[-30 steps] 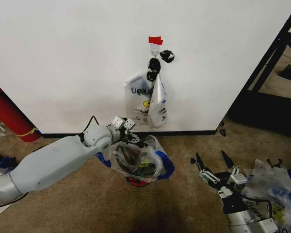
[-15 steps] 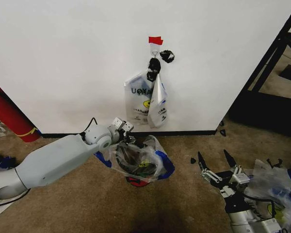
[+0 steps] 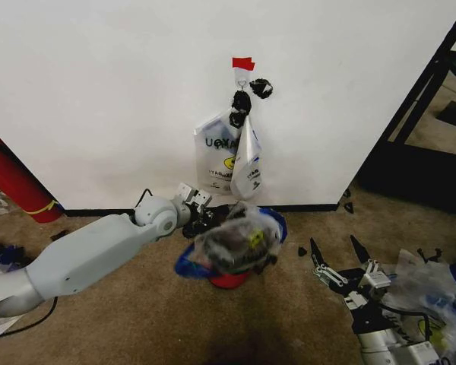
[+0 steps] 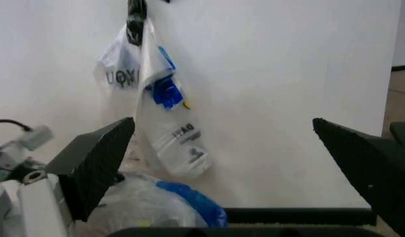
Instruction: Pick up the garbage bag from the wall and place it over the trash bin.
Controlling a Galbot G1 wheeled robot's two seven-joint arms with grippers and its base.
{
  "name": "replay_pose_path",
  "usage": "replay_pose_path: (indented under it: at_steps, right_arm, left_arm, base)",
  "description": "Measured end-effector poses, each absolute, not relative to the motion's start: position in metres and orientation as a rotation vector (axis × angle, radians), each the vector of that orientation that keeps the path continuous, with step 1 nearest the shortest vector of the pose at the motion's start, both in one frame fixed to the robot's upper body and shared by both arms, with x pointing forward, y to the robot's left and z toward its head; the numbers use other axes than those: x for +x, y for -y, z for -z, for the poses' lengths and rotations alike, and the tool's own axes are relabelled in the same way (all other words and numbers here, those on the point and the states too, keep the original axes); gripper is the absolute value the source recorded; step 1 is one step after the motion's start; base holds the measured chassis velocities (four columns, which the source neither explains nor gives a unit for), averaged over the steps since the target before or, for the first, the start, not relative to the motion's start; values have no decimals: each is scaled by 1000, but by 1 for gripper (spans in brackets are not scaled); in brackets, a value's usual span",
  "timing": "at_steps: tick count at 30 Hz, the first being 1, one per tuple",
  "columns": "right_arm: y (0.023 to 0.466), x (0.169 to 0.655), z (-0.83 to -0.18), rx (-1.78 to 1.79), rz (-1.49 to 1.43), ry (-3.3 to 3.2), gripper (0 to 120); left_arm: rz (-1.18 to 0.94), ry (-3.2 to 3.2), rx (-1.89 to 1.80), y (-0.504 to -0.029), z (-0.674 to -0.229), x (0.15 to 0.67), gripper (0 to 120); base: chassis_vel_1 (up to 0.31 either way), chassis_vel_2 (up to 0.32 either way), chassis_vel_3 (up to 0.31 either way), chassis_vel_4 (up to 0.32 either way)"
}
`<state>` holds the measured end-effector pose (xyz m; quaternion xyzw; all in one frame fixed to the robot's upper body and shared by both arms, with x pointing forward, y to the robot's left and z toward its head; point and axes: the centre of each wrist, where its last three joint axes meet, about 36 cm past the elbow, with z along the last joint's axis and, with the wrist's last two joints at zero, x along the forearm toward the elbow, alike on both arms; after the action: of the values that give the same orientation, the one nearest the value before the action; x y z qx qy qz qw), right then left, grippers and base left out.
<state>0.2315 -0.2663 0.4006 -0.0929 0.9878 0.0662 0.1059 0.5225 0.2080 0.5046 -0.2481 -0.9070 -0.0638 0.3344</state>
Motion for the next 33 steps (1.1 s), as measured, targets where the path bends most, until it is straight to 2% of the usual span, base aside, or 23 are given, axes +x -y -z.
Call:
replay_pose_path:
  at_steps: [2, 6, 10, 14, 28, 33]
  right_arm:
    - [266, 232, -400, -274, -197, -2912, 100]
    - [261, 236, -400, -285, -215, -2923, 100]
    - [259, 237, -400, -289, -223, -2930, 100]
    - [260, 238, -400, -285, -240, -2952, 100]
    - [258, 243, -409, -242, -260, -3001, 100]
    - [260, 243, -414, -219, -246, -3022, 100]
  left_arm:
    - [157, 2368, -638, -208, -505, 516, 3]
    - [49, 2368, -509, -210, -499, 471, 3]
    - [-54, 2400, -390, -215, -501, 458, 3]
    - [-295, 2459, -170, -219, -496, 432, 3]
    - [-608, 2526, 25, -197, -492, 391, 3]
    - [-676, 2494, 68, -182, -468, 376, 3]
  base:
    - [0, 0, 0, 0]
    - [0, 0, 0, 0]
    - [0, 0, 0, 0]
    - [0, 0, 0, 0]
    - [0, 0, 0, 0]
    - [0, 0, 0, 0]
